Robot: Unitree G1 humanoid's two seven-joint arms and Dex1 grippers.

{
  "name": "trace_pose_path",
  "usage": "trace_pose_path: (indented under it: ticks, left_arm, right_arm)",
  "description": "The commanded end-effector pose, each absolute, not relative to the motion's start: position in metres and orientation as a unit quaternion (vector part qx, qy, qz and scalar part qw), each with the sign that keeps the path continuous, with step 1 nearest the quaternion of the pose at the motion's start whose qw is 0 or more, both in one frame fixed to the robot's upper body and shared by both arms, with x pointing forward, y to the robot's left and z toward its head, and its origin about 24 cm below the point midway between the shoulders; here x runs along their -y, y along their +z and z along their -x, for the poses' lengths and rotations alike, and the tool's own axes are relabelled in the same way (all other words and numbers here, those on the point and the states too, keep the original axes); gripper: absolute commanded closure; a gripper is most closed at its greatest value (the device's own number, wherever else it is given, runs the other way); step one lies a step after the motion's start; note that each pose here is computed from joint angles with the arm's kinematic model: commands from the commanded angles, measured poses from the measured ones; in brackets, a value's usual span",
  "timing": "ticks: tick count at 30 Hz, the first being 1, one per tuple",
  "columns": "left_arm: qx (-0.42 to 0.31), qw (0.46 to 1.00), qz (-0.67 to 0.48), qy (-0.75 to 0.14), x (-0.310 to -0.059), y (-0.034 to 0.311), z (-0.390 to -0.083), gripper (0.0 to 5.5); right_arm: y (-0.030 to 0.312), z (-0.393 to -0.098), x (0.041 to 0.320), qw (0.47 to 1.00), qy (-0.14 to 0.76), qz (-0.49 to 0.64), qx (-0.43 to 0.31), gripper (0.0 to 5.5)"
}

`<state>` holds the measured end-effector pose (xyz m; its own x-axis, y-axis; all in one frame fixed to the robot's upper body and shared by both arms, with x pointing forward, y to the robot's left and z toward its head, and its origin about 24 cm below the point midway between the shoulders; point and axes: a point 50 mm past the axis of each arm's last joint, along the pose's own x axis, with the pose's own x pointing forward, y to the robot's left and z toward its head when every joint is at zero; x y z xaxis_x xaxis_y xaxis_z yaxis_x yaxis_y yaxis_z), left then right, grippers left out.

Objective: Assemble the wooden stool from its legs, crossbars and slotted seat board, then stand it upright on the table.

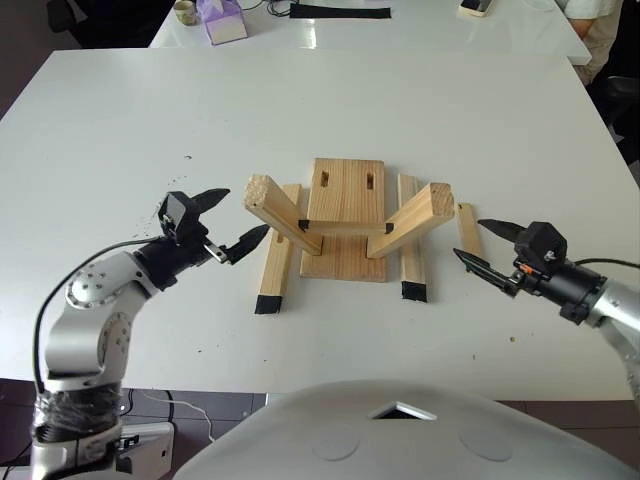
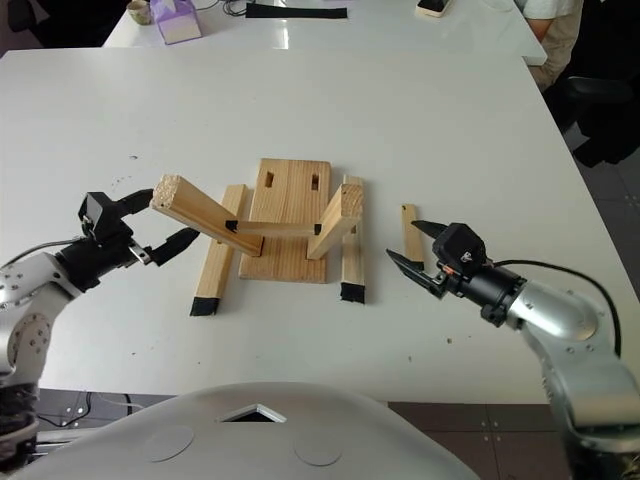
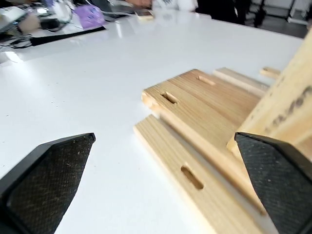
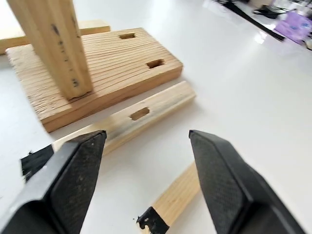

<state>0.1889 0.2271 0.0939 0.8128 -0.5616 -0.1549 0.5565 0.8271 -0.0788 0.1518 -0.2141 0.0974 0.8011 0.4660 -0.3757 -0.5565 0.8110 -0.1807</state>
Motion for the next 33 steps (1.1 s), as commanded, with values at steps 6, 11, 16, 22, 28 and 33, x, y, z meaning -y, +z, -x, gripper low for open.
trace_pose_path:
  ticks: [6,11,16,22,28,33]
  left_arm:
    - [-0.124,0.978,-0.013,-0.167,-0.210,0.067,-0.180,0.15]
    - [-0.106,0.984,-0.015,-0.141,-0.208,0.068,-0.185,0.29]
    - [-0.091,0.990,-0.037,-0.102,-0.206,0.073,-0.193,0.58]
    - [-0.028,0.990,-0.072,-0.115,-0.199,0.097,-0.198,0.58]
    - [-0.013,0.991,-0.075,-0.112,-0.197,0.113,-0.194,0.58]
    - [0.004,0.983,-0.098,-0.157,-0.175,0.131,-0.202,0.58]
  right_arm:
    - [0.078,-0.158,0.172,0.987,0.088,0.070,-0.114,2.34]
    - [0.074,-0.161,0.176,0.993,0.018,0.018,-0.117,3.12]
    - [0.079,-0.168,0.179,0.995,-0.036,0.024,-0.094,3.14]
    - [0.096,-0.170,0.186,0.994,-0.094,0.033,-0.053,3.14]
    - [0.112,-0.164,0.189,0.991,-0.121,0.049,-0.033,3.14]
    - [0.129,-0.183,0.144,0.998,0.001,0.052,-0.019,3.14]
